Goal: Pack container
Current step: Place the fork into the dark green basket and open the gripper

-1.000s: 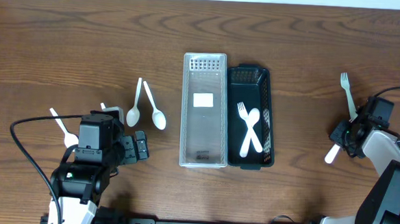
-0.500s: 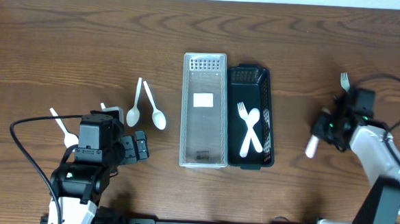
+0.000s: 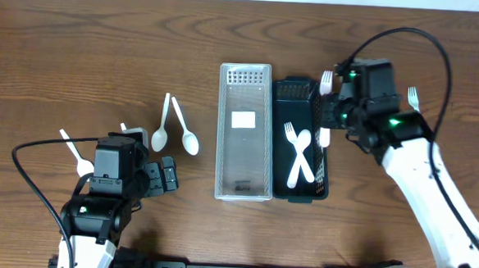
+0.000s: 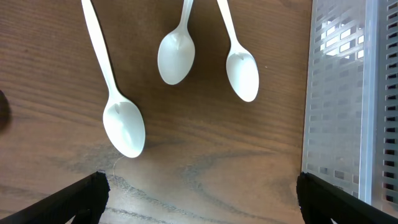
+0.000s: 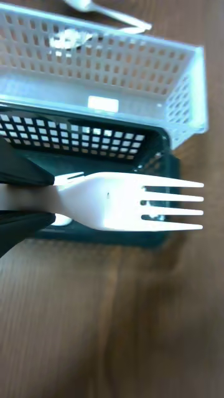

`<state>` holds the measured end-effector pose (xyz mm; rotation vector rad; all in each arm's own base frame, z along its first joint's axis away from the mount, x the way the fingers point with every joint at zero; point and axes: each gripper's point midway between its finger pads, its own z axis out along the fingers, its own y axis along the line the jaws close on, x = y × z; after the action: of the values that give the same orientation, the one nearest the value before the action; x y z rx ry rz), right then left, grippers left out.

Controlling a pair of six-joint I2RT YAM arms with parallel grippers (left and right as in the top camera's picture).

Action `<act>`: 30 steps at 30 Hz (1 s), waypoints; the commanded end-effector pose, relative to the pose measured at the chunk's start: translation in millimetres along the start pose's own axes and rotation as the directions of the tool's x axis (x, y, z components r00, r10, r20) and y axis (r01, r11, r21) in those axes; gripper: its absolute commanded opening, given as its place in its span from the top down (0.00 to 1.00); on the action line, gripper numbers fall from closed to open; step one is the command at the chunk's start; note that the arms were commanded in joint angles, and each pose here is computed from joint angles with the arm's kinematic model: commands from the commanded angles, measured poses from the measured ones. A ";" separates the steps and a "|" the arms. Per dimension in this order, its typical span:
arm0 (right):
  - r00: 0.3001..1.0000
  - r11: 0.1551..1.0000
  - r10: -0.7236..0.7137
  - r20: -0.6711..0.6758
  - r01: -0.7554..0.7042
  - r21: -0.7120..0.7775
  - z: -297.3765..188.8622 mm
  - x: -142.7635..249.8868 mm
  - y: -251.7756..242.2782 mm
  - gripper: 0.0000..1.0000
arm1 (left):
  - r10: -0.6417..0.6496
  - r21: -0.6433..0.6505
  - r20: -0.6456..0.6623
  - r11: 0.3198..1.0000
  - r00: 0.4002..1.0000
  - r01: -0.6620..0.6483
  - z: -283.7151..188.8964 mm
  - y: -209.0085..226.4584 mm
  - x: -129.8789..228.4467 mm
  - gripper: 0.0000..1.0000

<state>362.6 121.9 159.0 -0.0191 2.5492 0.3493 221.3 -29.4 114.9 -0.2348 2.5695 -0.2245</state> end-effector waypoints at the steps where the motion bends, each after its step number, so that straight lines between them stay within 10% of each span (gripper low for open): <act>1: 0.995 0.999 0.011 -0.104 -0.007 0.035 29.9 24.3 0.6 0.99 | -0.016 0.002 0.018 1.000 1.000 0.016 -4.5 -0.8 -6.3 0.02; 6: 0.978 0.998 -0.020 -0.209 0.031 0.048 64.4 50.2 4.3 0.98 | -0.016 0.002 0.018 1.000 1.000 0.016 -4.5 -0.8 -6.3 0.02; 12: 0.965 0.994 -0.089 -0.247 0.102 0.039 76.7 59.0 2.4 0.57 | -0.016 0.002 0.018 1.000 1.000 0.016 -4.5 -0.8 -6.3 0.02; 17: 0.960 0.986 -0.158 -0.232 0.166 0.012 72.2 50.8 6.8 0.46 | -0.016 0.002 0.018 1.000 1.000 0.016 -4.5 -0.8 -6.3 0.02; 30: 0.980 0.973 -0.153 0.128 0.127 0.193 -61.9 -126.8 -58.9 0.19 | -0.016 0.002 0.018 1.000 1.000 0.016 -4.5 -0.8 -6.3 0.02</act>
<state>431.1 92.8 223.1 -0.1815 2.4996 0.1656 221.3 -29.4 114.9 -0.2348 2.5695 -0.2245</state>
